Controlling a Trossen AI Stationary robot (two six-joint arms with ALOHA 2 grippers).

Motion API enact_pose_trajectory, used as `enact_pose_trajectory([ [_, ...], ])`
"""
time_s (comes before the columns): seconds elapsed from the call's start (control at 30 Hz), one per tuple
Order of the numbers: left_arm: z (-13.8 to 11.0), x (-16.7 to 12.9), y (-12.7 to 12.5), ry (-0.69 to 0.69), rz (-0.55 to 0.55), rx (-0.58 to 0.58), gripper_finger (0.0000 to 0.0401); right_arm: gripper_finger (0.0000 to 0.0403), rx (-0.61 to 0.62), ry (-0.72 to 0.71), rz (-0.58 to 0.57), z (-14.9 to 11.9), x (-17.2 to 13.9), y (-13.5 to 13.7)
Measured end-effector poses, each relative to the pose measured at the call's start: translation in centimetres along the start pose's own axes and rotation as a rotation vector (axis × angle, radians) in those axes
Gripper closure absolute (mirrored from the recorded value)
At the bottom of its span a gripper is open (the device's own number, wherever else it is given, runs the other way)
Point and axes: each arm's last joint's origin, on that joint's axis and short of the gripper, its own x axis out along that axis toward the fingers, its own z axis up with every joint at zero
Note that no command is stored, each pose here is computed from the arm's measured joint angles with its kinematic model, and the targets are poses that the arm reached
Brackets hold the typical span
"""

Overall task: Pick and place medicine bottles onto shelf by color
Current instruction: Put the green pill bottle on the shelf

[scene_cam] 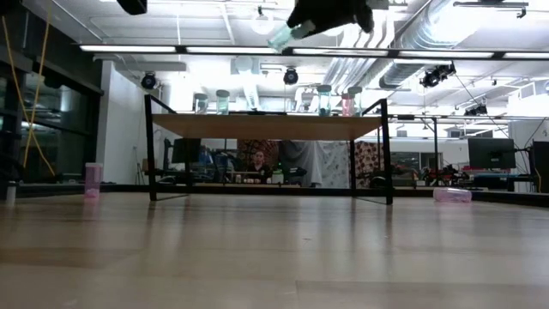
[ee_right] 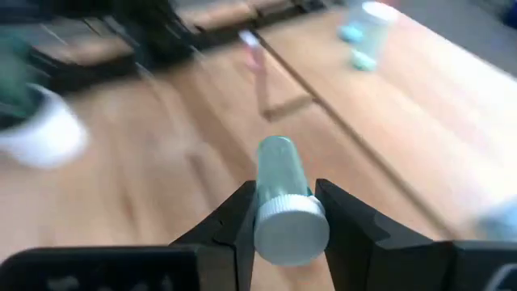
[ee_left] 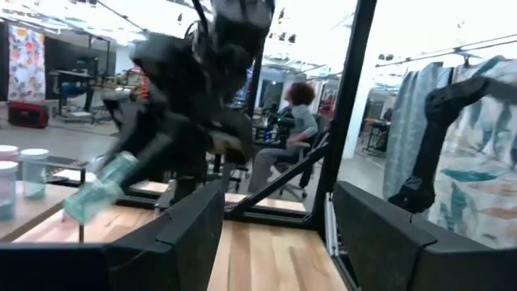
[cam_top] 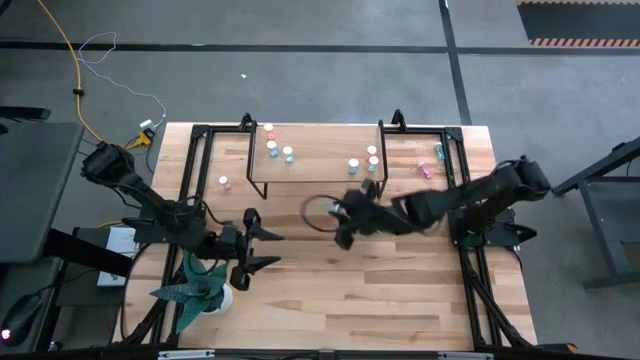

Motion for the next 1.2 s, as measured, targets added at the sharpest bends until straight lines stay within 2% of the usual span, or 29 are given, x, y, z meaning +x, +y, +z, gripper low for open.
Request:
enact_pose_trajectory([
  [0.1,-0.2,0.0,0.0,0.015,0.021,0.011,0.0178,0.0302,-0.025,0.163,-0.113,3.1,-0.3,-1.2],
  [0.23,-0.2,0.0,0.0,0.013,0.022,0.009,0.0178,0.0302,-0.006,0.315,-0.197,6.7,0.2,-2.9],
  [0.53,-0.2,0.0,0.0,0.011,0.022,0.0,0.0178,0.0302,0.085,0.418,-0.285,11.4,3.3,-7.0],
  [0.7,-0.2,0.0,0.0,0.012,0.022,0.0,0.0178,0.0302,0.216,0.464,-0.331,12.4,4.3,-10.7],
  [0.93,-0.2,0.0,0.0,0.012,0.022,0.0,0.0178,0.0302,0.4,0.583,-0.467,12.1,4.5,-16.0],
  [1.03,-0.2,0.0,0.0,0.012,0.023,0.0,0.0178,0.0302,0.446,0.601,-0.475,12.0,4.5,-17.1],
  [1.2,-0.2,0.0,0.1,0.012,0.029,-0.002,0.0178,0.0302,0.467,0.659,-0.418,11.6,5.8,-17.1],
])
